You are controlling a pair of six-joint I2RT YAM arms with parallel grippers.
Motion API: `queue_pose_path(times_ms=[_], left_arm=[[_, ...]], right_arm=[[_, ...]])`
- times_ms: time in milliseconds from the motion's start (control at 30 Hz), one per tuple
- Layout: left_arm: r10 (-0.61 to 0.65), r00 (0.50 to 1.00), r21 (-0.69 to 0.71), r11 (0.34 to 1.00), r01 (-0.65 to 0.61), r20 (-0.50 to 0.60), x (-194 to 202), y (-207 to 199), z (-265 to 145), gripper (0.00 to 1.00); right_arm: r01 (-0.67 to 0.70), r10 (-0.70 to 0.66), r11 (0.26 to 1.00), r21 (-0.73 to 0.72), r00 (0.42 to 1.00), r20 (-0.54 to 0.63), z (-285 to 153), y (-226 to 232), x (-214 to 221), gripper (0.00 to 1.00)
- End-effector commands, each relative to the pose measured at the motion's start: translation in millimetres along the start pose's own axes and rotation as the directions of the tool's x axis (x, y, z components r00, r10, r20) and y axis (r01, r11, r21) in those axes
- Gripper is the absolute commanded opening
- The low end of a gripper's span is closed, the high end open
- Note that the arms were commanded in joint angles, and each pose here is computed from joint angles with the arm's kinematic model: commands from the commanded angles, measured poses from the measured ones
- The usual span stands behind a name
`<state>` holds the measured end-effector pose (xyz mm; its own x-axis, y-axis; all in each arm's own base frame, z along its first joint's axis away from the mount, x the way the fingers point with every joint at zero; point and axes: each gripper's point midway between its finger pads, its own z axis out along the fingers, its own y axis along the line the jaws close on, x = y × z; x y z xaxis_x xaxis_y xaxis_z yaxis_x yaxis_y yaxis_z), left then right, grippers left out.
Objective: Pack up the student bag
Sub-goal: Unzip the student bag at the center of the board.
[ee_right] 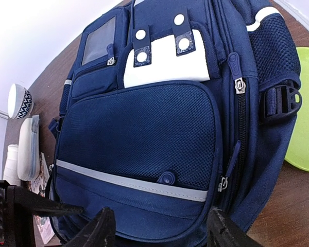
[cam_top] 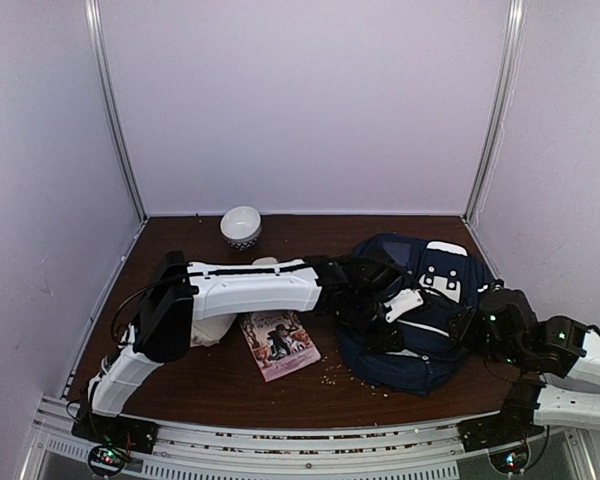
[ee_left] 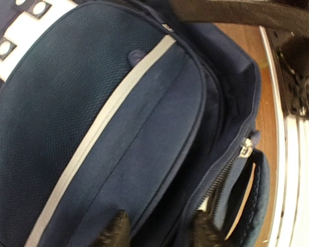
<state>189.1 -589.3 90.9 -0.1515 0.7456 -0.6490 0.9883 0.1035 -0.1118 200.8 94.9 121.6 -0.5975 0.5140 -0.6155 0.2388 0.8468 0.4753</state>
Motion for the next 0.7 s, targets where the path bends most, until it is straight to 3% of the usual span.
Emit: queue_pose_path(times_ms=[0,67,333,533,667], left_arm=[[0.018,0.999,0.007,1.000,-0.018,0.034,-13.4,-5.5,-3.3,0.18],[0.006,0.997,-0.013,1.000,-0.005,0.075,-24.9,-2.8,-14.6,0.00],[-0.135,0.957,-0.031,0.989,0.148,0.257,-60.2,34.6,-68.2,0.00],[-0.148,0.951,-0.067,0.983,0.173,0.271,-60.6,41.7,-77.5,0.00],[-0.163,0.950,-0.062,0.981,0.186,0.266,-57.1,41.6,-74.8,0.00]], right_arm=[[0.012,-0.012,0.999,-0.038,1.000,-0.007,1.9,4.0,3.3,0.60],[0.042,-0.043,0.996,-0.078,0.999,-0.023,1.6,10.4,6.7,0.59],[0.122,-0.169,0.938,-0.324,0.979,-0.118,-6.7,45.1,34.0,0.53],[0.144,-0.231,0.919,-0.367,0.951,-0.204,-0.2,53.4,57.9,0.49],[0.160,-0.225,0.916,-0.368,0.964,-0.141,-5.8,63.4,45.6,0.48]])
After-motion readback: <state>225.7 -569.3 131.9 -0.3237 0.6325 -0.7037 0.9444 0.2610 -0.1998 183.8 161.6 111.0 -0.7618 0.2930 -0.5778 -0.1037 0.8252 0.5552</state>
